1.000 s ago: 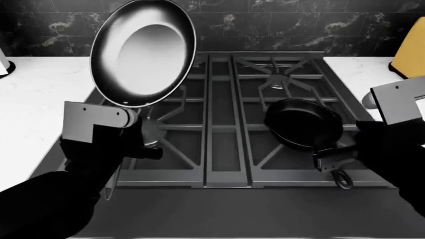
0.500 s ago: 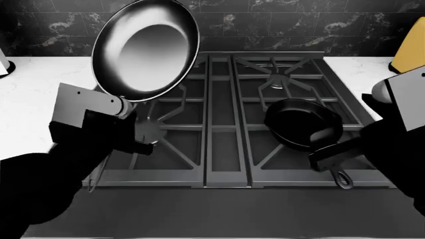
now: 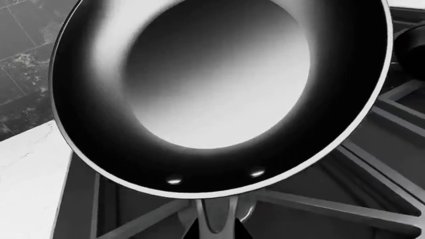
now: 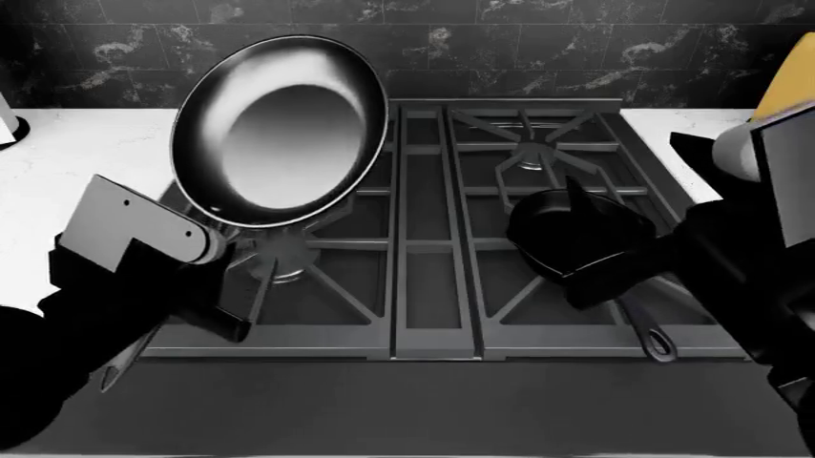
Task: Place both pans onto different burners. Then place the bell pepper and the pork loin on different pans.
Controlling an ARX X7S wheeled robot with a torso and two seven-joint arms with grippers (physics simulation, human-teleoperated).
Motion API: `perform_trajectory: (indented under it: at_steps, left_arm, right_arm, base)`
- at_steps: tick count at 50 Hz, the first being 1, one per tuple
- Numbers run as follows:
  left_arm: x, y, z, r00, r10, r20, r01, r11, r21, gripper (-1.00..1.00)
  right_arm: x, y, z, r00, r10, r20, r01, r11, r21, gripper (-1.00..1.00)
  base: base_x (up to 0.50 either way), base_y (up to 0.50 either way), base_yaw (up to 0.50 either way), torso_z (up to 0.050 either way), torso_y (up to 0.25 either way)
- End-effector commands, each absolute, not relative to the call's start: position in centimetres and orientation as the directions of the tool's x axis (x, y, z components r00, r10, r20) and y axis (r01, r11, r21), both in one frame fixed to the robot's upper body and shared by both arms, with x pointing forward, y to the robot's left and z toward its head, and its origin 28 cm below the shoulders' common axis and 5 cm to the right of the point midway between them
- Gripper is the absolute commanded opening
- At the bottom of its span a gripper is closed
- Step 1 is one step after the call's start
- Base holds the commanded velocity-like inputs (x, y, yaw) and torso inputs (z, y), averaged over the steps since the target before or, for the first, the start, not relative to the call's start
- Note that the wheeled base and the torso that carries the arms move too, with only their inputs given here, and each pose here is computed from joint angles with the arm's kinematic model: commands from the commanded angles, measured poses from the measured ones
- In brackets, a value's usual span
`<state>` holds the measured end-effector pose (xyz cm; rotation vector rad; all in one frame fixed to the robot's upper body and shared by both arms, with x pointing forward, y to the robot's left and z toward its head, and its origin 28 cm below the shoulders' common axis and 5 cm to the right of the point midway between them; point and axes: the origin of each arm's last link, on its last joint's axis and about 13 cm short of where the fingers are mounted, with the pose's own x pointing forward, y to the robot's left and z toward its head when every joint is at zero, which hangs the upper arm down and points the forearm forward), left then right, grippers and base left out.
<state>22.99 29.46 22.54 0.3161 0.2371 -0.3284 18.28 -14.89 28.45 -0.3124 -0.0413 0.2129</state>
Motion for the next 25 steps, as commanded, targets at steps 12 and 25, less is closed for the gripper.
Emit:
perform_trajectory:
  at_steps: [12, 25]
  left_arm:
    - [23.4, 30.6, 22.0, 0.904, -0.26, -0.339, 0.37, 0.873, 0.318, -1.0]
    - [23.4, 30.7, 21.2, 0.888, -0.244, -0.39, 0.375, 0.875, 0.307, -1.0]
  right_arm:
    - [18.4, -14.6, 27.9, 0.942, 0.288, 0.175, -0.242, 0.939, -0.245, 1.0]
    - [18.7, -14.8, 27.2, 0.945, 0.276, 0.173, -0.235, 0.946, -0.223, 1.0]
  base:
    - [0.0, 0.0, 0.0, 0.0, 0.001]
    - [0.0, 0.0, 0.0, 0.001, 0.002]
